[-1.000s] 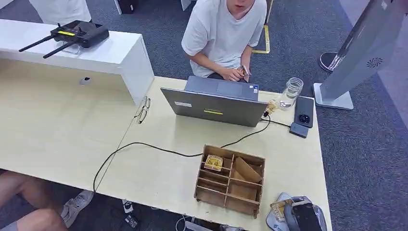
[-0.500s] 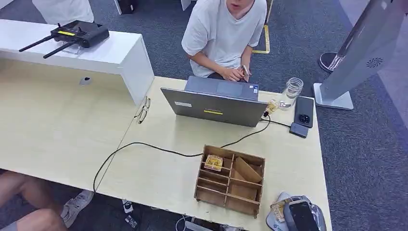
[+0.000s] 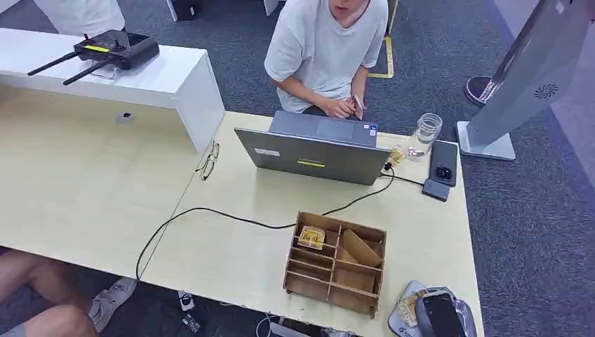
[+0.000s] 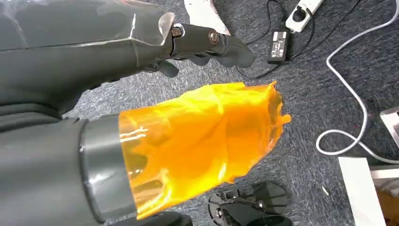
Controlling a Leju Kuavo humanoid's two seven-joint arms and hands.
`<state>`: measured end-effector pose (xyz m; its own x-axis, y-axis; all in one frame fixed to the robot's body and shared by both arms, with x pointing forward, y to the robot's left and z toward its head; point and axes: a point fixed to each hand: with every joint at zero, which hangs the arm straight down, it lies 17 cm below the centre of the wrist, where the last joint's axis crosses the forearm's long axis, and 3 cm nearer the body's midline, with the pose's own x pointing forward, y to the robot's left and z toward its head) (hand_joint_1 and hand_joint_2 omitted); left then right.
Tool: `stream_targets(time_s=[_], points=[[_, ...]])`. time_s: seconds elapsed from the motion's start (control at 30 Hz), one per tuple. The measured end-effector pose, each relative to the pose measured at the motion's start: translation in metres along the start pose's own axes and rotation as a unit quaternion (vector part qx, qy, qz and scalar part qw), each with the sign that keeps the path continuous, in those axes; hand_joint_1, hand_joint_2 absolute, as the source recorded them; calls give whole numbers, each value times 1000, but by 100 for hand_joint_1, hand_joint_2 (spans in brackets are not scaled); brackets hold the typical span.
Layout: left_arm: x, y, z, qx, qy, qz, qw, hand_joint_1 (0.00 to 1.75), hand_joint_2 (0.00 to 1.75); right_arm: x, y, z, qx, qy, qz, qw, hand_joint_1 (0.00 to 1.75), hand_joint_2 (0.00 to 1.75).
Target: Pass the card to the sensor for recognition and then transmit it.
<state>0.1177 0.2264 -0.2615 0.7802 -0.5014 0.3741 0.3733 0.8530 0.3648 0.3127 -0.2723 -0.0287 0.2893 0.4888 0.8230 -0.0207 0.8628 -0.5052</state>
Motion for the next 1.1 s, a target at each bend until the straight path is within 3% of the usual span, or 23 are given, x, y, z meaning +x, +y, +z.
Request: stream_targets(time_s=[1.1], points=[[0, 0, 0, 0, 0, 1, 1000, 0, 0, -11, 0, -5, -5, 13, 7, 1000, 175, 175]])
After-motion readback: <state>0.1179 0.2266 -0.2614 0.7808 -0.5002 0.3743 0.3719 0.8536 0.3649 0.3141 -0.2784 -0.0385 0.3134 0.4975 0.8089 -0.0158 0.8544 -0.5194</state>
